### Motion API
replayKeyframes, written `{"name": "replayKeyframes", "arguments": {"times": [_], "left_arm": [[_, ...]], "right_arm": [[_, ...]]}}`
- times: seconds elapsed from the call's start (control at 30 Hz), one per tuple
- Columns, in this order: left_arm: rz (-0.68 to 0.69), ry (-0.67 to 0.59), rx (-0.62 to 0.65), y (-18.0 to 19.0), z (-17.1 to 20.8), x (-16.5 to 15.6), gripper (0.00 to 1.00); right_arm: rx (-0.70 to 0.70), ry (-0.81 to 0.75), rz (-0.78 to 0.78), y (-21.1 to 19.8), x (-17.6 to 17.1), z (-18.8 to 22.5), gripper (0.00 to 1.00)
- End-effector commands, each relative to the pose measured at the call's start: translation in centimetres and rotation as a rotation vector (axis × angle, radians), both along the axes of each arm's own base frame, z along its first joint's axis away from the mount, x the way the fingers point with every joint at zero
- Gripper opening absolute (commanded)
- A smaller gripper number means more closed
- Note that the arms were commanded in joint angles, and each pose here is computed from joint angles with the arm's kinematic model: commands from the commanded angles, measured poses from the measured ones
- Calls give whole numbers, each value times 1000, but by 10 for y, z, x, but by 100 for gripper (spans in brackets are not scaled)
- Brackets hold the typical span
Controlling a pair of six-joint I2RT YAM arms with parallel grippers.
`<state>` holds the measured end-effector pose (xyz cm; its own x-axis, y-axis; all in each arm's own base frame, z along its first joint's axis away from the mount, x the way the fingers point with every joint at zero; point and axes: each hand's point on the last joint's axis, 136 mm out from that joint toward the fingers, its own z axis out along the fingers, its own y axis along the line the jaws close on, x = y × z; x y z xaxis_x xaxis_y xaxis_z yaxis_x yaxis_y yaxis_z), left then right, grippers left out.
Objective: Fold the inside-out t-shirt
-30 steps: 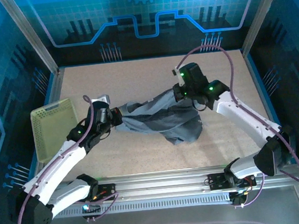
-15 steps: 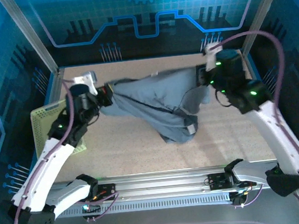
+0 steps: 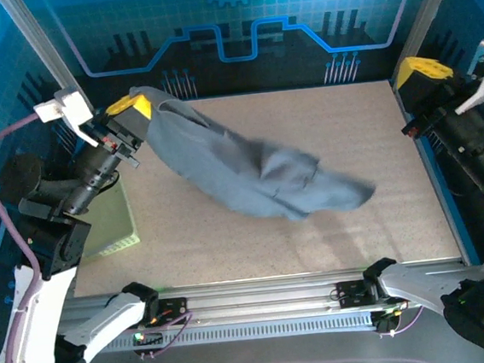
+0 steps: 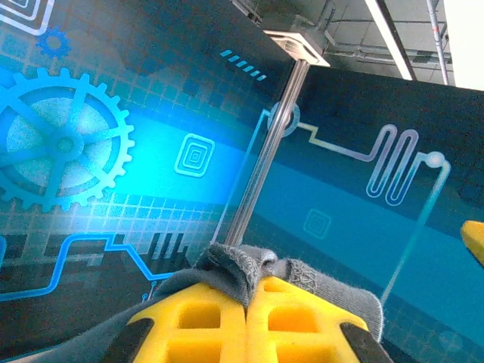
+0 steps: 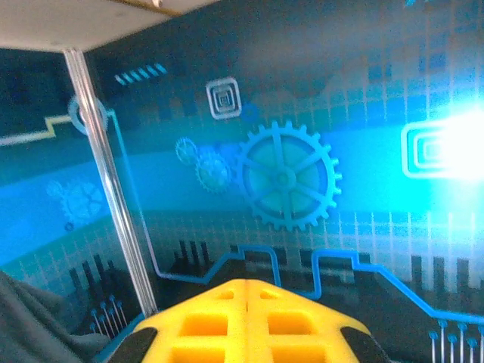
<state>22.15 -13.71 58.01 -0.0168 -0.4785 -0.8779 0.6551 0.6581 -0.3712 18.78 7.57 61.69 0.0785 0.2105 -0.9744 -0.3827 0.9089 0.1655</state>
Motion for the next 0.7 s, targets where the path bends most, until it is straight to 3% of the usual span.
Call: {"name": "replayKeyframes", "arguments": {"times": [0.0, 0.13, 0.27, 0.37, 0.47, 0.67], "left_arm": [[21, 159, 39, -13, -53, 46, 0], [38, 395, 105, -26, -136, 87, 0], [105, 563, 158, -20, -215, 102, 0], [188, 616, 195, -6, -249, 104, 0], [285, 644, 235, 9, -269, 107, 0], [467, 676, 282, 41, -281, 132, 0]], "right_arm": [[-121, 199, -47, 17, 56, -68, 0], [-224, 466, 57, 59, 100, -179, 3], [-378, 614, 190, 122, 103, -302, 45], [-467, 659, 274, 169, 86, -366, 62], [-476, 684, 367, 214, 67, -409, 69], [-565, 678, 537, 303, 33, -451, 76]]}}
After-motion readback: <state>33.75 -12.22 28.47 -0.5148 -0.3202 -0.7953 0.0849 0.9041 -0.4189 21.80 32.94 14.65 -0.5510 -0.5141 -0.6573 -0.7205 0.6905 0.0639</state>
